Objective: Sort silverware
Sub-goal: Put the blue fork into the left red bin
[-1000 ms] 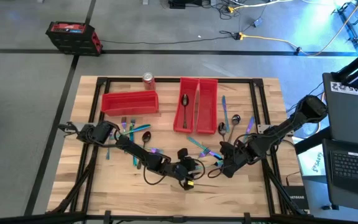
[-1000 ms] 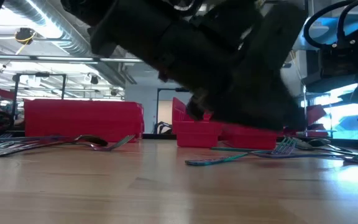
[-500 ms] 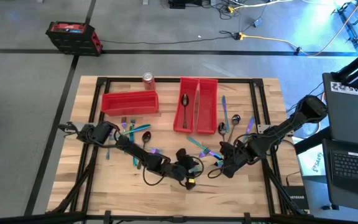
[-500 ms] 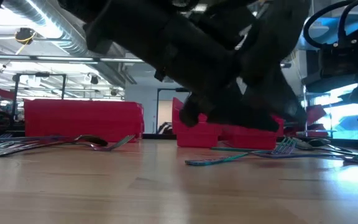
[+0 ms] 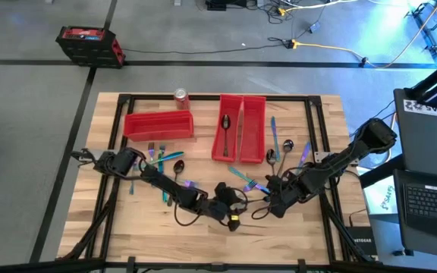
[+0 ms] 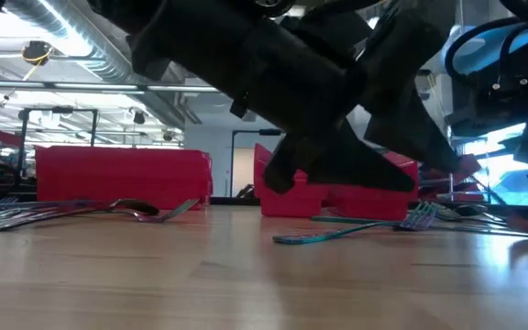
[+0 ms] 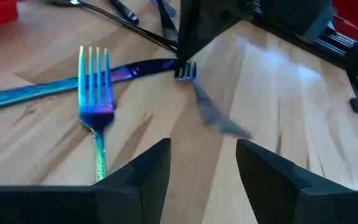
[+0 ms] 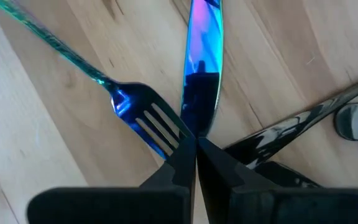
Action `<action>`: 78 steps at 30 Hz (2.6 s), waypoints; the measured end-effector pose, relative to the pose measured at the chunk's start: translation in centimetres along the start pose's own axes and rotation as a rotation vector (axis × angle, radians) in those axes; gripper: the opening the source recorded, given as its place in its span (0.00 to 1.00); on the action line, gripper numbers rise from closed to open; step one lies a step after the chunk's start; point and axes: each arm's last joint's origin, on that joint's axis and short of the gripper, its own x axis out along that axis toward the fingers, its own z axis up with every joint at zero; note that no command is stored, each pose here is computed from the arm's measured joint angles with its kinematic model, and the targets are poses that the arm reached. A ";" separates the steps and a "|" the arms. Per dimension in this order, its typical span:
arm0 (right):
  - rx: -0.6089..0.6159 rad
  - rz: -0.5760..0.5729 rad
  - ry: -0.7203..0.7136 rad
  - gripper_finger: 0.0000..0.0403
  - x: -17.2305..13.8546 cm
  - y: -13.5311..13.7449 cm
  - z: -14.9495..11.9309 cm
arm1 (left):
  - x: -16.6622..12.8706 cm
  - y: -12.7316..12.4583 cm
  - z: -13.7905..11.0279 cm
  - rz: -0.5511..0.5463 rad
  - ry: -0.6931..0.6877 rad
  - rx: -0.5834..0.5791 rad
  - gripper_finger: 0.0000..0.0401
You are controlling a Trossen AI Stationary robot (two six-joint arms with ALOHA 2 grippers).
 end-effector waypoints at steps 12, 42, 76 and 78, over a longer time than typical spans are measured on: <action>-0.019 0.027 -0.018 0.00 0.0 0.3 0.2 | -0.5 0.1 -0.1 -0.044 0.151 -0.145 0.42; -0.020 0.028 -0.014 0.00 0.0 0.3 0.1 | -1.1 -1.7 0.4 -0.122 0.083 -0.919 0.42; -0.020 0.024 -0.022 0.00 0.0 0.3 0.2 | -0.4 -0.2 1.4 -0.037 -0.042 -1.125 0.42; -0.020 0.024 -0.023 0.00 0.0 0.3 0.2 | -0.4 -0.1 1.4 -0.032 -0.041 -1.128 0.42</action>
